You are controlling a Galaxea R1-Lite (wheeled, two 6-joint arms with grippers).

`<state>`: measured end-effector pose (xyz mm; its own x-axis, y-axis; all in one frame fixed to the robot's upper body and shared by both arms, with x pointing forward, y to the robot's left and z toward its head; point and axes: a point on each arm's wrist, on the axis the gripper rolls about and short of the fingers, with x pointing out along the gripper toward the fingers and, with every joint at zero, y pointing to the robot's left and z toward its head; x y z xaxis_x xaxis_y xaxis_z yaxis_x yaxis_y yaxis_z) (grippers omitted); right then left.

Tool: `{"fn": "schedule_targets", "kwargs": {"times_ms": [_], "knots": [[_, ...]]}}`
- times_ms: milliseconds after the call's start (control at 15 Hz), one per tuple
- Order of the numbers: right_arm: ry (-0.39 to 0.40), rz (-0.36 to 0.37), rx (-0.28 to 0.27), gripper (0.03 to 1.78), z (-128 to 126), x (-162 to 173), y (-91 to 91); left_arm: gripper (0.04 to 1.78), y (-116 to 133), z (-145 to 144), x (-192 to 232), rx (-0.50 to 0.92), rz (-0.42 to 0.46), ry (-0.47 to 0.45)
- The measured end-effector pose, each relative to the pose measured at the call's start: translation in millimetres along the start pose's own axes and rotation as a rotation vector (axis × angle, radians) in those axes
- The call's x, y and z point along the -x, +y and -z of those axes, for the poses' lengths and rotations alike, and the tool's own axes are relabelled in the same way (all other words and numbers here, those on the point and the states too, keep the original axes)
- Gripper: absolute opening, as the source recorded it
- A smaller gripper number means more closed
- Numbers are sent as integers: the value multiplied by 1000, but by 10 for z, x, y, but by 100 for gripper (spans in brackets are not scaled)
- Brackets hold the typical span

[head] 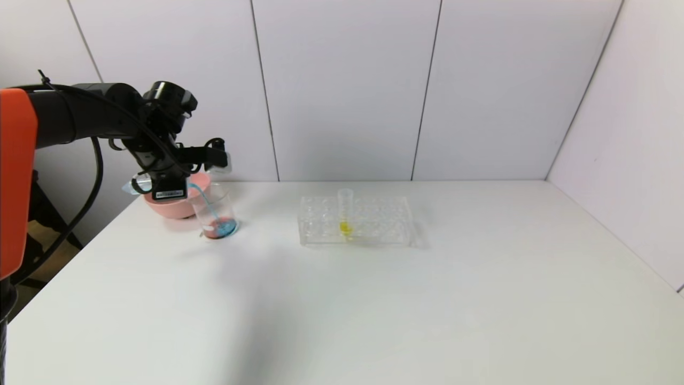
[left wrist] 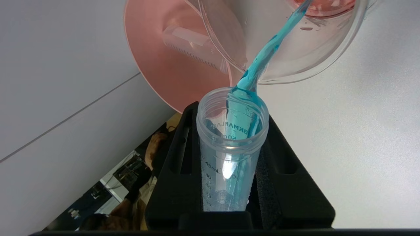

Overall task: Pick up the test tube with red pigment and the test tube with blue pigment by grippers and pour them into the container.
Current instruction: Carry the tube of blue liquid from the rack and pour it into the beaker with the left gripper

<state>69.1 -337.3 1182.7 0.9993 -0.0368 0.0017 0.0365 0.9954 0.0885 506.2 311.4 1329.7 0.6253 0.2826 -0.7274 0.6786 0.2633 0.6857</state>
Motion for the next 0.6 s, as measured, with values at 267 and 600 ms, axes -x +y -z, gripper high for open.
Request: {"fn": "schedule_targets", "kwargs": {"times_ms": [267,600], "knots": [[0,0,0,177,0,0,0,47,-44,-79,27,-34,-9,53],[0,0,0,177,0,0,0,47,-95,-211,67,-73,-34,92]]}}
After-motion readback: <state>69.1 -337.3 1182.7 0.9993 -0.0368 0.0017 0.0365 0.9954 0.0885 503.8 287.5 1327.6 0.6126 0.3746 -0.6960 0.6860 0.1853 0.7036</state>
